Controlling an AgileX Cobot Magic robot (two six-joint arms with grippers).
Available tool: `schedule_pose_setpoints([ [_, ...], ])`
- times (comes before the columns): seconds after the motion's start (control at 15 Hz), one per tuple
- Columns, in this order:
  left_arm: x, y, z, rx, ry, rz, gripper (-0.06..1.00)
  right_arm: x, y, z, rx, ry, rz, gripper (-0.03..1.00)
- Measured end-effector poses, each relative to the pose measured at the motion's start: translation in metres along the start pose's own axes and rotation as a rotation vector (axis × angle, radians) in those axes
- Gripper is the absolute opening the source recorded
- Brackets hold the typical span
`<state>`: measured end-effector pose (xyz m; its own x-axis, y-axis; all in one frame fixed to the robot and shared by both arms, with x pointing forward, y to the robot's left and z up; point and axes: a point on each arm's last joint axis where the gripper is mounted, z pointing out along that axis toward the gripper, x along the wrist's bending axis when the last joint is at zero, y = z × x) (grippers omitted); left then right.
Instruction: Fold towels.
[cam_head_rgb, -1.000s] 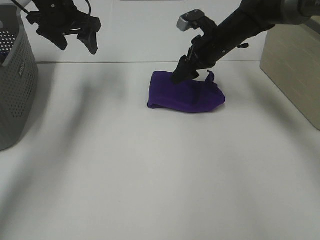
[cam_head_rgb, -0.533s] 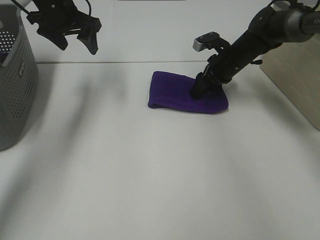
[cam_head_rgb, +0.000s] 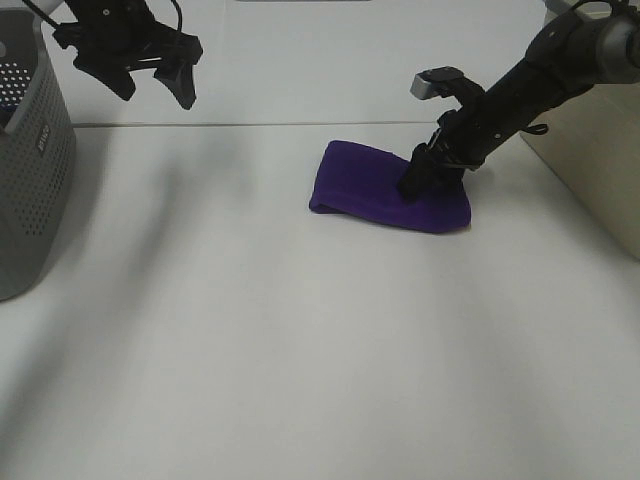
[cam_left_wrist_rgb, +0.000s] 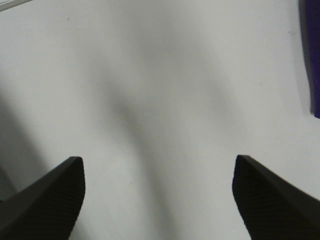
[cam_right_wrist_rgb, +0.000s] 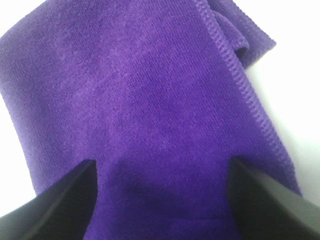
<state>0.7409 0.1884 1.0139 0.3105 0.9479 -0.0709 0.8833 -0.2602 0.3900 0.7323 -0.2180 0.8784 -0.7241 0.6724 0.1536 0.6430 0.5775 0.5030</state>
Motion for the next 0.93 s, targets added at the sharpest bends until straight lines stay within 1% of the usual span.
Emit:
schedule_pose_setpoints([
  [0.07, 0.0, 0.0, 0.0, 0.0, 0.0, 0.0, 0.74, 0.001, 0.001, -0.003, -0.002, 0.006, -0.002, 0.72],
  [0.13, 0.0, 0.0, 0.0, 0.0, 0.0, 0.0, 0.74, 0.005, 0.008, -0.014, -0.014, 0.01, -0.012, 0.72],
  [0.2, 0.0, 0.0, 0.0, 0.0, 0.0, 0.0, 0.74, 0.01, 0.019, -0.035, -0.046, -0.003, -0.01, 0.72],
  [0.27, 0.0, 0.0, 0.0, 0.0, 0.001, 0.005, 0.74, 0.024, 0.045, -0.087, -0.138, -0.049, 0.037, 0.75],
  [0.33, 0.001, 0.0, 0.0, 0.001, 0.008, 0.019, 0.74, 0.034, 0.055, -0.115, -0.172, -0.064, 0.071, 0.78],
  [0.4, 0.002, 0.0, 0.0, 0.003, 0.024, 0.031, 0.74, 0.043, 0.06, -0.14, -0.172, -0.084, 0.109, 0.82],
  [0.47, 0.003, 0.0, -0.002, 0.002, 0.038, 0.037, 0.75, 0.049, 0.06, -0.159, -0.15, -0.117, 0.147, 0.83],
  [0.53, 0.004, 0.0, -0.003, 0.001, 0.047, 0.038, 0.75, 0.052, 0.059, -0.168, -0.13, -0.142, 0.17, 0.83],
  [0.6, 0.006, 0.001, -0.007, -0.004, 0.071, 0.035, 0.78, 0.055, 0.055, -0.185, -0.081, -0.193, 0.214, 0.83],
  [0.73, 0.009, 0.002, -0.023, -0.027, 0.132, 0.04, 0.83, 0.051, 0.036, -0.221, 0.017, -0.302, 0.313, 0.83],
  [0.8, 0.011, 0.004, -0.039, -0.054, 0.156, 0.044, 0.84, 0.042, 0.023, -0.243, 0.031, -0.344, 0.389, 0.83],
  [0.93, 0.018, 0.005, -0.071, -0.112, 0.173, 0.016, 0.84, 0.026, -0.004, -0.288, -0.023, -0.433, 0.535, 0.83],
])
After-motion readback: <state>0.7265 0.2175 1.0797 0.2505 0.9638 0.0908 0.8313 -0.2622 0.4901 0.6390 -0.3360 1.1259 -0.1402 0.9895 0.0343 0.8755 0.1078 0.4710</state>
